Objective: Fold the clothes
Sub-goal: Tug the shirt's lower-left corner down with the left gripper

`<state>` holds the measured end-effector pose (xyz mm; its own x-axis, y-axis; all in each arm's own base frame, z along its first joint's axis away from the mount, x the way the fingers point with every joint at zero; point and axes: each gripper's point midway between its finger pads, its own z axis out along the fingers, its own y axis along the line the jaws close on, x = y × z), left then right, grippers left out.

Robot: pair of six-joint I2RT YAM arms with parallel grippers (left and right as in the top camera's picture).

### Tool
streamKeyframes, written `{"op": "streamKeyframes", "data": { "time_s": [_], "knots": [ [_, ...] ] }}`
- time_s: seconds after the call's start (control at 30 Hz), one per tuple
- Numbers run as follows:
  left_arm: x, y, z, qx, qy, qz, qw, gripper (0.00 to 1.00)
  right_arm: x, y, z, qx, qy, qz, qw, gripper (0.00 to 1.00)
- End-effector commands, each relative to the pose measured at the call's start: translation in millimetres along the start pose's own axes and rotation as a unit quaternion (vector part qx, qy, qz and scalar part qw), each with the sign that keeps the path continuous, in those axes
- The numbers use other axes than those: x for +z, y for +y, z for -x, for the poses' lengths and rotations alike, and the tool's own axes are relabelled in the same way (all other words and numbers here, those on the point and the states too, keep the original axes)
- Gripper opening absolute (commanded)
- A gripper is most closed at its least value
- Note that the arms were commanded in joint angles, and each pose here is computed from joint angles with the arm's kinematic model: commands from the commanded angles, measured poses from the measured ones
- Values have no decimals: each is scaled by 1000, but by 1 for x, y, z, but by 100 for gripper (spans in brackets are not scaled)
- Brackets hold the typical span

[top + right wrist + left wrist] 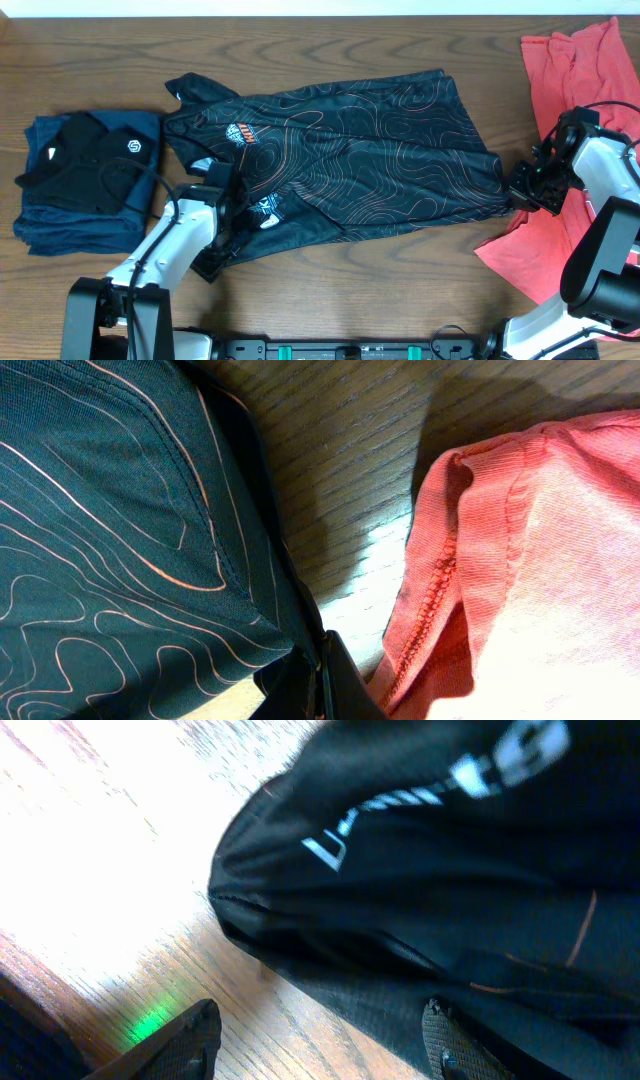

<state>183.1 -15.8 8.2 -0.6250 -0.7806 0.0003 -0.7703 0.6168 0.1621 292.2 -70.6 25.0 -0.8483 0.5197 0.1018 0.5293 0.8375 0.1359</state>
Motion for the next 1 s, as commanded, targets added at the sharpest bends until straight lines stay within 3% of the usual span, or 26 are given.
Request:
{"op": "streamKeyframes", "data": {
  "time_s": [0.0,0.5,0.67,0.8,0.87,0.97],
  "knots": [
    [0,5,5,-15,-7,6,1000,67,-10,-2,7,-5,-18,-1,1000,1],
    [12,12,4,-16,-14,11,1000,66,-10,-2,7,-7,-18,-1,1000,1],
    [12,11,5,-16,-16,9,1000,33,-10,-2,6,-7,-17,-1,1000,1],
    [12,9,9,-4,-26,7,1000,15,-10,-2,6,-7,-17,-2,1000,1],
    [12,11,12,-4,-34,12,999,7,-10,-2,6,-7,-17,-2,1000,1],
    [12,11,12,1,-36,13,999,6,-10,-2,6,-7,-17,-2,1000,1]
  ]
}}
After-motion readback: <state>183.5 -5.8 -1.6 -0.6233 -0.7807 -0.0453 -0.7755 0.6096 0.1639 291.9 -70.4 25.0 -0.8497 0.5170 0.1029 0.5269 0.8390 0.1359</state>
